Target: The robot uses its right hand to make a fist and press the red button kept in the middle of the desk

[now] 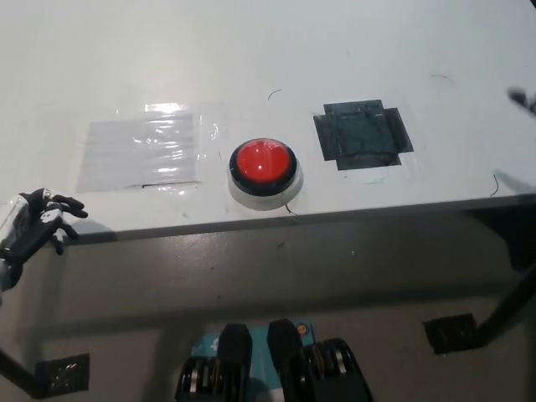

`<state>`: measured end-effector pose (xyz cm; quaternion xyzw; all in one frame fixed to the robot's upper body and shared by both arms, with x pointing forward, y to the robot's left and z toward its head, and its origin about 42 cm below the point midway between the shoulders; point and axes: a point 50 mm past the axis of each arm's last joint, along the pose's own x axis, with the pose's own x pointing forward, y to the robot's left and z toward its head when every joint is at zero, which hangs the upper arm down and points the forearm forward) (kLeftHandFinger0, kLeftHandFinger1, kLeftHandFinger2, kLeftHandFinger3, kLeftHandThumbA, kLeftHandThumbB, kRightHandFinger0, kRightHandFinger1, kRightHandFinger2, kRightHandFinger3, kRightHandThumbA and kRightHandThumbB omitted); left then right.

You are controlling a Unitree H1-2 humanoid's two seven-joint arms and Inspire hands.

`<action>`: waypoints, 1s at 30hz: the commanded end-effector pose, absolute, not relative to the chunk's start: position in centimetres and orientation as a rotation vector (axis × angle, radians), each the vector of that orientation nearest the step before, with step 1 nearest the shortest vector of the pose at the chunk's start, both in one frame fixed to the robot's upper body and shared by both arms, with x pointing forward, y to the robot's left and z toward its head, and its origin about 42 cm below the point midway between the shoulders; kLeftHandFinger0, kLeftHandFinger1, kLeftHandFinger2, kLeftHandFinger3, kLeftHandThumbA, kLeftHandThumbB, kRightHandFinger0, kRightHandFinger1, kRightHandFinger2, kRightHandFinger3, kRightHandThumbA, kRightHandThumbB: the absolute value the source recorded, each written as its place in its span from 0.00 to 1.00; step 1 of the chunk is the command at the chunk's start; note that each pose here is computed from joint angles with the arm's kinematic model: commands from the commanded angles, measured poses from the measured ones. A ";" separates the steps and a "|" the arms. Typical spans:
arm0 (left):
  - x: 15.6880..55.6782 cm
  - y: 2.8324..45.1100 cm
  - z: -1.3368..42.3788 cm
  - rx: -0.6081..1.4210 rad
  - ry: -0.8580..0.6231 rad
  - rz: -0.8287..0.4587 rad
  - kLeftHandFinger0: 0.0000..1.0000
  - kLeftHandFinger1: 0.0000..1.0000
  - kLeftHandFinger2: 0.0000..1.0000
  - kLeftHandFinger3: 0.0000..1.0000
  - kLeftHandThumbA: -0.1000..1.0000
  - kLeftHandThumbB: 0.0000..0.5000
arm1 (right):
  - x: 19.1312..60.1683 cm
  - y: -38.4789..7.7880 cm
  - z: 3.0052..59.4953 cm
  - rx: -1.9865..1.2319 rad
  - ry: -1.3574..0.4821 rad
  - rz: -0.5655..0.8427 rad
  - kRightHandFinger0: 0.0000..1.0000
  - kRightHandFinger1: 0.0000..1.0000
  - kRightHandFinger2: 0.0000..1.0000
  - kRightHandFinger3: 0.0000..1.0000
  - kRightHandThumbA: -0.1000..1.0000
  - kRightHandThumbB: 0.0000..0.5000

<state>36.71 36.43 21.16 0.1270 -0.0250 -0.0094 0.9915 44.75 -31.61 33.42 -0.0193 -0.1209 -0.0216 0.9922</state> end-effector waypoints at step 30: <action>38.6 35.9 22.9 0.266 -0.094 -0.063 0.17 0.30 0.44 0.58 0.55 0.00 | 50.7 -6.2 43.3 0.112 -0.387 0.413 0.00 0.00 0.26 0.31 1.00 0.73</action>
